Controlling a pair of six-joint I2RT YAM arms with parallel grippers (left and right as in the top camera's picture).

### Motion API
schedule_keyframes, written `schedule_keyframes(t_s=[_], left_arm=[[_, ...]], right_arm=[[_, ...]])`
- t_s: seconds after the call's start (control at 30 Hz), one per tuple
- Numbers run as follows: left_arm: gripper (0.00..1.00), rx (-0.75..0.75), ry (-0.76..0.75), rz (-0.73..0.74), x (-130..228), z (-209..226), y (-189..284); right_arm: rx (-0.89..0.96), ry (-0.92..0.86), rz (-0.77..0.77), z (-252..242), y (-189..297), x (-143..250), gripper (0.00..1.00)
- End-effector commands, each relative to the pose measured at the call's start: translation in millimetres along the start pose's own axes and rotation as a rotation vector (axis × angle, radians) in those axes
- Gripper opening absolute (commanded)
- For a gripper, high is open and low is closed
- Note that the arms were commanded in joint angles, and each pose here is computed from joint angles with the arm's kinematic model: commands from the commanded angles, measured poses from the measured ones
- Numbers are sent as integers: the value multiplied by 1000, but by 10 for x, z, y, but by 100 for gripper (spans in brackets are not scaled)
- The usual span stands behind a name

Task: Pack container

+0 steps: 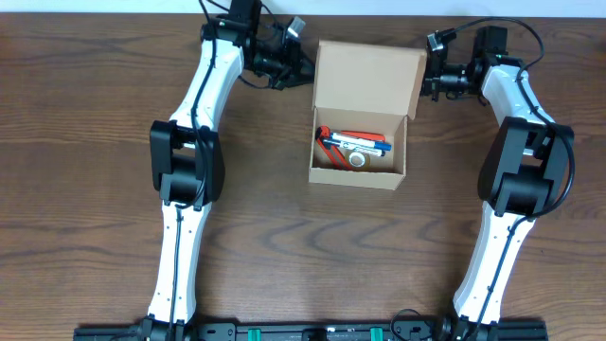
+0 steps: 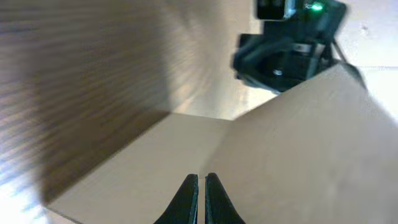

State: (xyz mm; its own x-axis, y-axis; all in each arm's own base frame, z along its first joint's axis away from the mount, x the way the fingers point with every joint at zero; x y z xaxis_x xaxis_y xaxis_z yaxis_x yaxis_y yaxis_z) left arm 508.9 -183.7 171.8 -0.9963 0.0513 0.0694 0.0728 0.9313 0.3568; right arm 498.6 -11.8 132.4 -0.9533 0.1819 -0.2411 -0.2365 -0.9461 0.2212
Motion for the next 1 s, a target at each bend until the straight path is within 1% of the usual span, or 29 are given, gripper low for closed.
schedule_keyframes(t_s=[0.0,0.23,0.37,0.5,0.7,0.83,0.9,0.97], left_arm=[[6,63,-104,12,65,-316,120],[6,-52,-134,18,352,-556,286],[6,-75,-149,51,535,-675,354],[6,-94,-164,100,713,-745,380],[6,-97,-169,170,898,-803,339],[6,-100,-181,196,973,-839,319],[6,-135,-195,191,989,-855,344],[6,-219,-199,177,1006,-864,386]], right_arm=[[-70,-19,22,68,-37,51,2],[33,23,38,493,86,148,2],[116,53,70,772,167,276,1],[164,71,135,972,192,452,1],[189,59,265,1072,138,711,2],[259,45,362,1081,55,832,2],[308,51,404,1070,6,866,2],[382,55,445,1065,-36,898,2]])
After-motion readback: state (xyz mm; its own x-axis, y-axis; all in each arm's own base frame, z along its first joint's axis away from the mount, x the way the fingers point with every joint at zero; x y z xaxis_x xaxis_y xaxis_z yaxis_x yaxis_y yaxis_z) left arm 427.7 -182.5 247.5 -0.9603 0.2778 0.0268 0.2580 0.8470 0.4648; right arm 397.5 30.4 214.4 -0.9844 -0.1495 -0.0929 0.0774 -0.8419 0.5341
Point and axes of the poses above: each gripper's point midway between its finger pads, its own y axis back along the fingers, its own z axis along the line the jaws close on, x = y × z, the point moved 10 cm from there along y, back along the fingers, and after that the axes turned 10 degrees about y, right-handed, at the moved point
